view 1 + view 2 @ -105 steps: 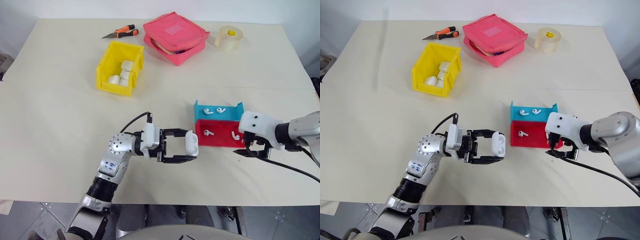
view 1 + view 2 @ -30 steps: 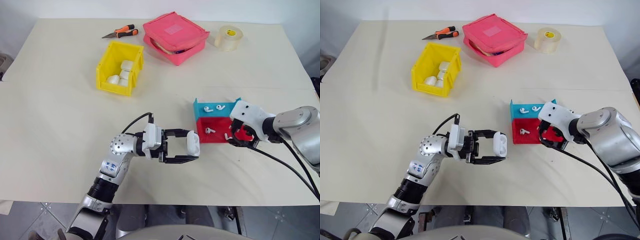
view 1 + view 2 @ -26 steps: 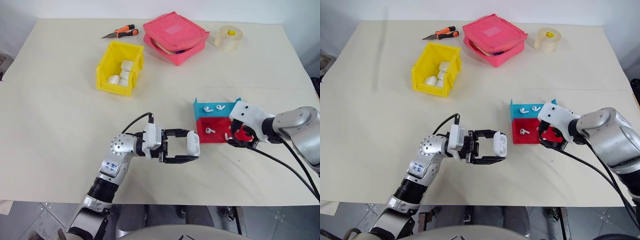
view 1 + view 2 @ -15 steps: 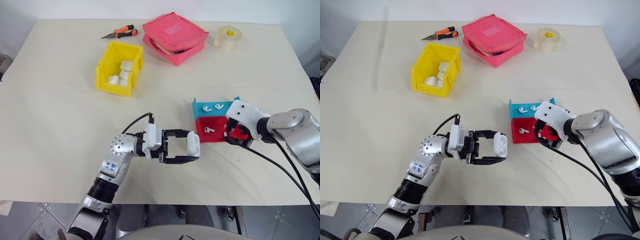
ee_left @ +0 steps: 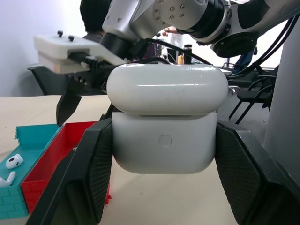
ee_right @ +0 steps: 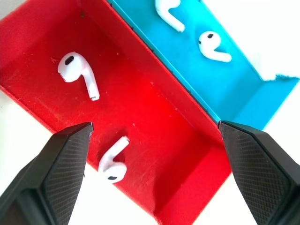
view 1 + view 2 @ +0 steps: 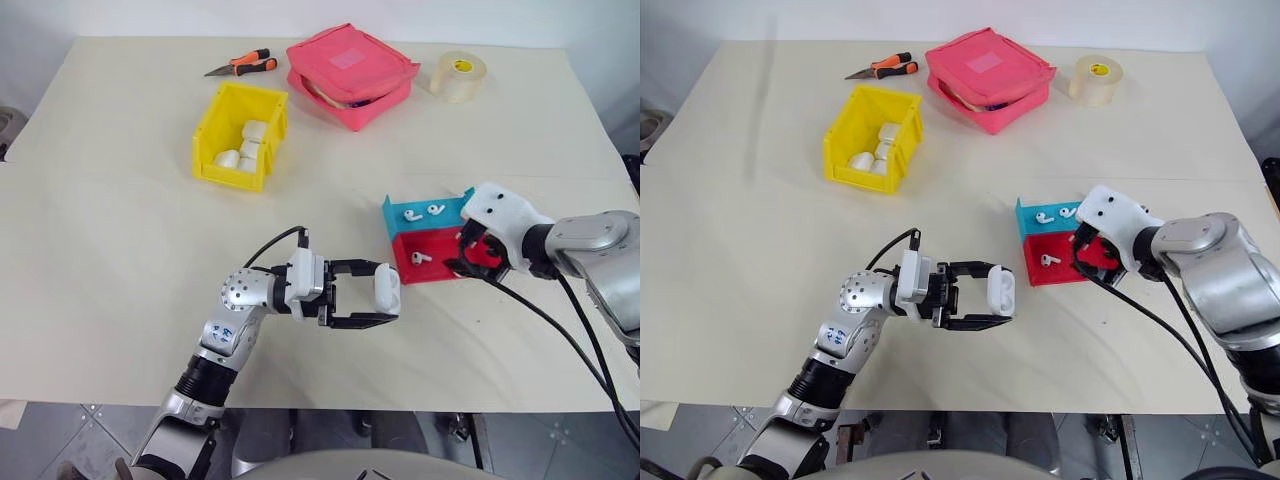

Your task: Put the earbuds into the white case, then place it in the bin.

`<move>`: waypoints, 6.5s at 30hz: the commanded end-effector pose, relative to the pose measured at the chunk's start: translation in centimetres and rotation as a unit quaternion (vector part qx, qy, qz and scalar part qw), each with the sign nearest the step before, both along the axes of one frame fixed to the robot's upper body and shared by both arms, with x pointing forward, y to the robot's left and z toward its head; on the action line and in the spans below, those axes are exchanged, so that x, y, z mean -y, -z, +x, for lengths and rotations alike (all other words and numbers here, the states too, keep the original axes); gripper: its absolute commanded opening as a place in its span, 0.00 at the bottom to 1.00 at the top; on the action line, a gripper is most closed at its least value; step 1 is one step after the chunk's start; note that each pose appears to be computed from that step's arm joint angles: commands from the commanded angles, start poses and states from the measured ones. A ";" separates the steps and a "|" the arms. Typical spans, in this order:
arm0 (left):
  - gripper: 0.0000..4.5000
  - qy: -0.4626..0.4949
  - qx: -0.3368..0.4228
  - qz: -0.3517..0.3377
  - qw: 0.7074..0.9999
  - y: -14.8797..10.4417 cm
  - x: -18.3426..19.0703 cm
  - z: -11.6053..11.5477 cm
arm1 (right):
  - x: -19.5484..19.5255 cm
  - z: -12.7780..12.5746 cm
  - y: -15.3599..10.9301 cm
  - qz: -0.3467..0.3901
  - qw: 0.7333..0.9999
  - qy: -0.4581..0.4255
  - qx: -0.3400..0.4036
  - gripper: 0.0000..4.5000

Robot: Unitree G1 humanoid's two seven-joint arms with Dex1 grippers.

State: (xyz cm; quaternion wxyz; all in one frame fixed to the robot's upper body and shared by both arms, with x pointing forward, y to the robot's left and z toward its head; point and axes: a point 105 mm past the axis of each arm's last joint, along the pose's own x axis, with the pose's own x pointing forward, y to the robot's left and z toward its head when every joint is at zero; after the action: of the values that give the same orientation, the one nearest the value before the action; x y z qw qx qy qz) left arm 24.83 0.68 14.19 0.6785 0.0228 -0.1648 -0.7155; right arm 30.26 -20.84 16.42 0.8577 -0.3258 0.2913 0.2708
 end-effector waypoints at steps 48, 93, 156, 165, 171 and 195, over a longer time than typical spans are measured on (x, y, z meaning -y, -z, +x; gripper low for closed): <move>0.62 0.009 0.014 -0.009 1.000 -1.1 -0.2 -1.0 | -2.1 -2.9 1.8 0.135 0.987 -0.009 -0.087 0.99; 0.62 0.018 0.012 -0.009 1.000 -1.1 0.1 -0.9 | -0.2 -2.7 -0.2 0.004 0.991 -0.132 -0.033 0.99; 0.62 -0.022 0.014 -0.012 1.000 -1.2 -0.2 -0.6 | -0.3 -0.1 -2.1 -0.238 0.870 -0.430 0.023 0.51; 0.62 -0.019 0.015 -0.012 1.000 -1.2 -0.1 -0.6 | -0.5 1.6 -1.1 -0.278 0.839 -0.468 0.020 0.51; 0.62 -0.026 0.015 -0.012 0.999 -1.2 -0.4 -0.6 | -0.7 2.4 -0.5 -0.297 0.811 -0.504 0.009 0.51; 0.62 -0.044 0.013 -0.011 0.999 -1.1 -0.8 -0.9 | -0.9 3.0 0.9 -0.307 0.780 -0.546 -0.006 0.51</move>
State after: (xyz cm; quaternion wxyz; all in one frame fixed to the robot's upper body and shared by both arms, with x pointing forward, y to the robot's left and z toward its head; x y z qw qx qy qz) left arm 24.45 1.55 14.32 0.7112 0.0269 -0.1579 -0.6845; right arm 33.16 -20.11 14.99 0.4281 -0.6664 0.1427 0.5935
